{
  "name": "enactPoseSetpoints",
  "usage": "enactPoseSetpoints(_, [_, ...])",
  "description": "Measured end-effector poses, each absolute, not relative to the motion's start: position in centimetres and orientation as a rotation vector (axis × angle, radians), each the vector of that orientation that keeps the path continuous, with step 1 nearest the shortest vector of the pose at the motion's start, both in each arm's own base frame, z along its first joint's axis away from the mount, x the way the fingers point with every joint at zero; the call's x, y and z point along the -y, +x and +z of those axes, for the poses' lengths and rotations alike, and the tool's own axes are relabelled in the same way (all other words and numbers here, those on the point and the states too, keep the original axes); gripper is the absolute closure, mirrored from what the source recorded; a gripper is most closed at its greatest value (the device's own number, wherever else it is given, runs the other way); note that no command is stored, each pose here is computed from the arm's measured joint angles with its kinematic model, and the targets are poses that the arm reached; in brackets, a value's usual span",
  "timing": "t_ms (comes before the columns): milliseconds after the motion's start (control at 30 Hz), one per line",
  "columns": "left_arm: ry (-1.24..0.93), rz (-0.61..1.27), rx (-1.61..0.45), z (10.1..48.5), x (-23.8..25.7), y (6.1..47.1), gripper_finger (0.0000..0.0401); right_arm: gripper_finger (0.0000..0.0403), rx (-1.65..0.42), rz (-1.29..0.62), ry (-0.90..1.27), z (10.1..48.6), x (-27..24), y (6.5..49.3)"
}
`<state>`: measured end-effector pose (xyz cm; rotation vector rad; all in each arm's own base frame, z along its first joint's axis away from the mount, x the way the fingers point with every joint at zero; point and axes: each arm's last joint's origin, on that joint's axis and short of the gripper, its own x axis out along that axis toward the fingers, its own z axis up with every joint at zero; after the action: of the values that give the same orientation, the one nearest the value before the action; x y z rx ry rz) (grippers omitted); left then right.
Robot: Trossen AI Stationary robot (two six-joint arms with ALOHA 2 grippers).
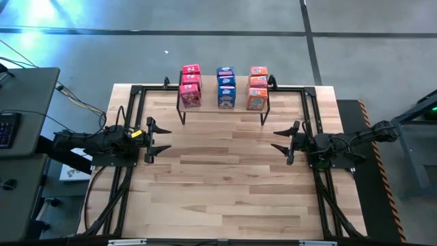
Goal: Stack cereal on shelf
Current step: Return to Home Position
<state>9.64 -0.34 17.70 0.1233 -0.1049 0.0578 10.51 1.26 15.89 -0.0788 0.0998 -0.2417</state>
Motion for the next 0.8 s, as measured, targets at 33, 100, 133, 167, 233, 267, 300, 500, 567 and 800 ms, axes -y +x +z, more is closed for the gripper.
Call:
enactPoseSetpoints(33, [0.123,0.057,0.105,17.7,0.35,9.64,0.0139,0.0162,-0.1,-0.242,-0.079,15.89,-1.26,10.51])
enactPoseSetpoints(100, [0.123,0.058,0.105,17.7,0.34,9.64,0.0139,0.0162,-0.1,-0.245,-0.086,15.89,-1.25,10.5])
enactPoseSetpoints(133, [0.123,0.058,0.105,17.7,0.34,9.64,0.0139,0.0162,-0.103,-0.246,-0.106,15.89,-1.24,10.5])
enactPoseSetpoints(167, [0.123,0.057,0.105,17.7,0.35,9.64,0.0139,0.0162,-0.106,-0.244,-0.131,15.89,-1.24,10.5])
enactPoseSetpoints(233, [0.123,0.058,0.105,17.7,0.34,9.64,0.0139,0.0162,-0.111,-0.239,-0.175,15.89,-1.25,10.5])
enactPoseSetpoints(267, [0.123,0.058,0.105,17.7,0.34,9.64,0.0139,0.0162,-0.113,-0.239,-0.189,15.89,-1.25,10.5])
enactPoseSetpoints(300, [0.123,0.057,0.105,17.7,0.35,9.64,0.0139,0.0162,-0.114,-0.238,-0.196,15.89,-1.25,10.5])
enactPoseSetpoints(500, [0.123,0.057,0.105,17.7,0.35,9.64,0.0139,0.0162,-0.114,-0.239,-0.194,15.88,-1.25,10.5])
enactPoseSetpoints(567, [0.124,0.057,0.105,17.7,0.35,9.64,0.0139,0.0162,-0.114,-0.238,-0.194,15.88,-1.25,10.5])
enactPoseSetpoints(800, [0.123,0.057,0.105,17.7,0.35,9.64,0.0139,0.0162,-0.114,-0.238,-0.194,15.88,-1.25,10.5])
